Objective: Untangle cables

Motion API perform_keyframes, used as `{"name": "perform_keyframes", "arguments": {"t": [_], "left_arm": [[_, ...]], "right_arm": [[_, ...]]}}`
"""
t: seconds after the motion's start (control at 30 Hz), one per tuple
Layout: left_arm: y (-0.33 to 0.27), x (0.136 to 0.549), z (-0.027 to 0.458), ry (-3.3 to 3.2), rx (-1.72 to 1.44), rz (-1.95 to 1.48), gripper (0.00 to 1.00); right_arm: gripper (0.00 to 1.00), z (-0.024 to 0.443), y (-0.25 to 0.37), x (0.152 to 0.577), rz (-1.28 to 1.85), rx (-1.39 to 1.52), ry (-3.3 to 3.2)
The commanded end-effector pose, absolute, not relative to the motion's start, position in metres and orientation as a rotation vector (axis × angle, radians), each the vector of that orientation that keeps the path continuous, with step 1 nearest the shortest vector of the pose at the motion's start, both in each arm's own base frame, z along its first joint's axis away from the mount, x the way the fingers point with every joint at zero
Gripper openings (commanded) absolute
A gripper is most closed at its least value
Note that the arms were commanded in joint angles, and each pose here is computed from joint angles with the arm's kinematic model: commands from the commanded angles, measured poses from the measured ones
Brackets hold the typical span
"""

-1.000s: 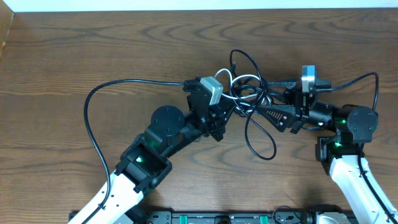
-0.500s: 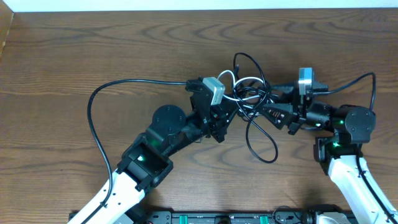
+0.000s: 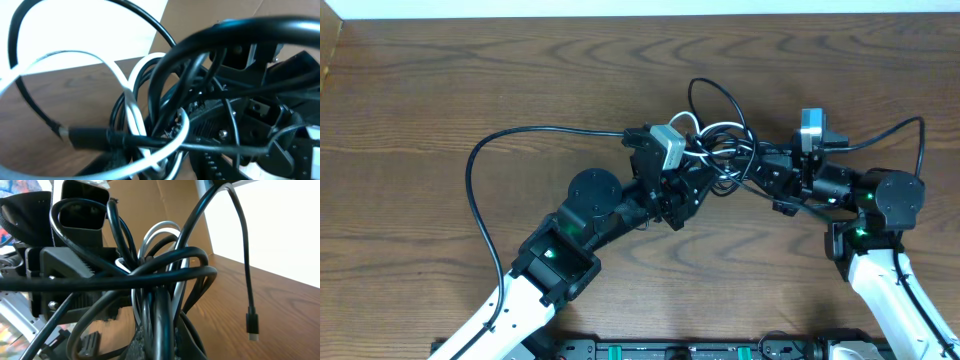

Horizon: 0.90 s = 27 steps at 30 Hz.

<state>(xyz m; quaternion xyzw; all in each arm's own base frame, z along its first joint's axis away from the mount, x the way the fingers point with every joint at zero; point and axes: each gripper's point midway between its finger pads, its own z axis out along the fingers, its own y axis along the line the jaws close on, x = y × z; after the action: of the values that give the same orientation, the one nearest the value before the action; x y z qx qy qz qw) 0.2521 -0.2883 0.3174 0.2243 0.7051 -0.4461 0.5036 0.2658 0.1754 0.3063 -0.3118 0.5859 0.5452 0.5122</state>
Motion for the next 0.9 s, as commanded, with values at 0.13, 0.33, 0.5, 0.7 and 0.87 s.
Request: {"name": "perform_keyframes", "arguments": {"t": [0.13,0.33,0.5,0.7,0.87], "left_arm": [[-0.2903,0.2487,0.3252,1.679,0.561,-1.091,0.45],[-0.2902,0.2487,0.3241,1.684,0.562,-1.09,0.29],[-0.2902,0.2488,0.3239,1.683,0.564,-1.087,0.12],[-0.2885,0.2517,0.3239,1.685,0.548,-1.071,0.08],[-0.2886,0.2517,0.324,1.684,0.548,-1.072,0.08]], "right_arm": [[0.01,0.3104,0.1661,0.2709,1.271,-0.738,1.399],[0.01,0.3102,0.1667,0.27,1.276,-0.741,1.4],[0.01,0.3091,0.1676,0.2671,1.285,-0.76,1.401],[0.01,0.3089,0.1678,0.2665,1.287,-0.764,1.402],[0.01,0.3087,0.168,0.2661,1.288,-0.766,1.402]]}}
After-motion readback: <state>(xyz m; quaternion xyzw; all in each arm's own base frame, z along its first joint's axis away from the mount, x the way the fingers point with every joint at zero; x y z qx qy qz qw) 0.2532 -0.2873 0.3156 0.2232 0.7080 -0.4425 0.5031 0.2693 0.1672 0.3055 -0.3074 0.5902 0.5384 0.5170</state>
